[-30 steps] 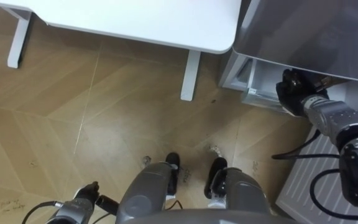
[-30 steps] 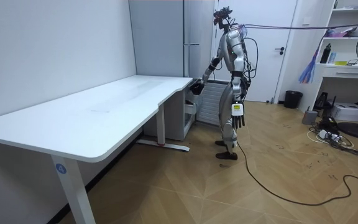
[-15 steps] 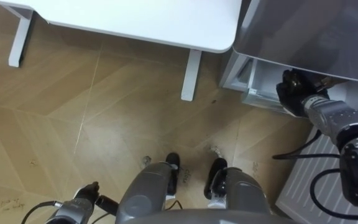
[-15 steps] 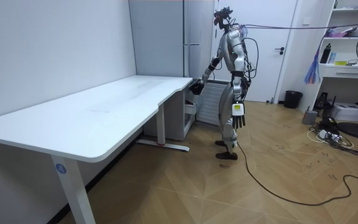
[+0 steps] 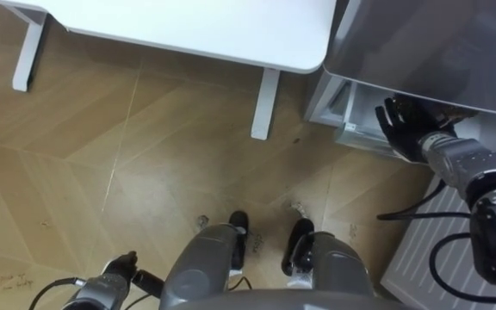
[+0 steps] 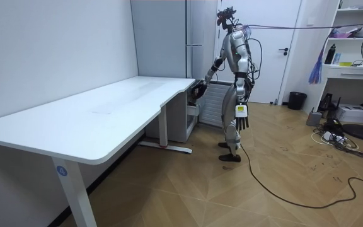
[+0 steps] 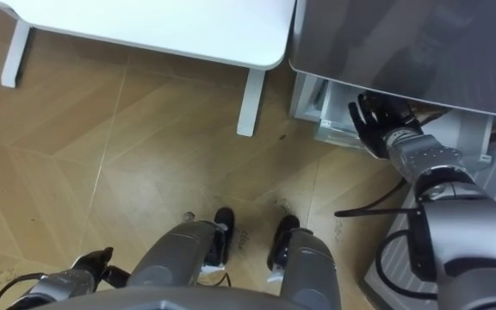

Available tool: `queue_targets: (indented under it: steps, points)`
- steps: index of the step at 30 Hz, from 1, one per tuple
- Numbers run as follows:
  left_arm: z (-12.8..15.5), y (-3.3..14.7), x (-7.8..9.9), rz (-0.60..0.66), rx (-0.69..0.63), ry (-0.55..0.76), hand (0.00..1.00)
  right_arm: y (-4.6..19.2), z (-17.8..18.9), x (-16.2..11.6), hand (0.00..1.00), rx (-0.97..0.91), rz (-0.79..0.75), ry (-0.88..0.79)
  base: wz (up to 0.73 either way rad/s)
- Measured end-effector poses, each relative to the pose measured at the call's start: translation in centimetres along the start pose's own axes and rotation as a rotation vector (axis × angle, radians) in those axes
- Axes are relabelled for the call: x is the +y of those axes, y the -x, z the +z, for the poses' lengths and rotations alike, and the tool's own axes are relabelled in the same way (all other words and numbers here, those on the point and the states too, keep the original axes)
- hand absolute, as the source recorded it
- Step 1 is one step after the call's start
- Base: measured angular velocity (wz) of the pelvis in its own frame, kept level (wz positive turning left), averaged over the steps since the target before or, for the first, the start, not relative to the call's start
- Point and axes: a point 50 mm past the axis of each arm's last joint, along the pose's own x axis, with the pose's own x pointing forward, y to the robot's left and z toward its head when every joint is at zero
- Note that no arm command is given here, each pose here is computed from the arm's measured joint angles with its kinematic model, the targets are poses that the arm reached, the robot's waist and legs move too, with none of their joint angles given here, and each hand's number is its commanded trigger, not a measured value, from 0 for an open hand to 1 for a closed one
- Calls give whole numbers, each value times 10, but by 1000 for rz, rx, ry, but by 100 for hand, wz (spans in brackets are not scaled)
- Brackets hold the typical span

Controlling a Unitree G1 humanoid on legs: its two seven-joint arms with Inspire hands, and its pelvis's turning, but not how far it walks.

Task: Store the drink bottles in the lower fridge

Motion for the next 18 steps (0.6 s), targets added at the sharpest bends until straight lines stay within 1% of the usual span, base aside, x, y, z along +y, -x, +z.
queue_targets:
  steps: [18]
  points:
    - [0,0,-1,-6,1,-3,0,0,1,0,0,-7,1,-6,0]
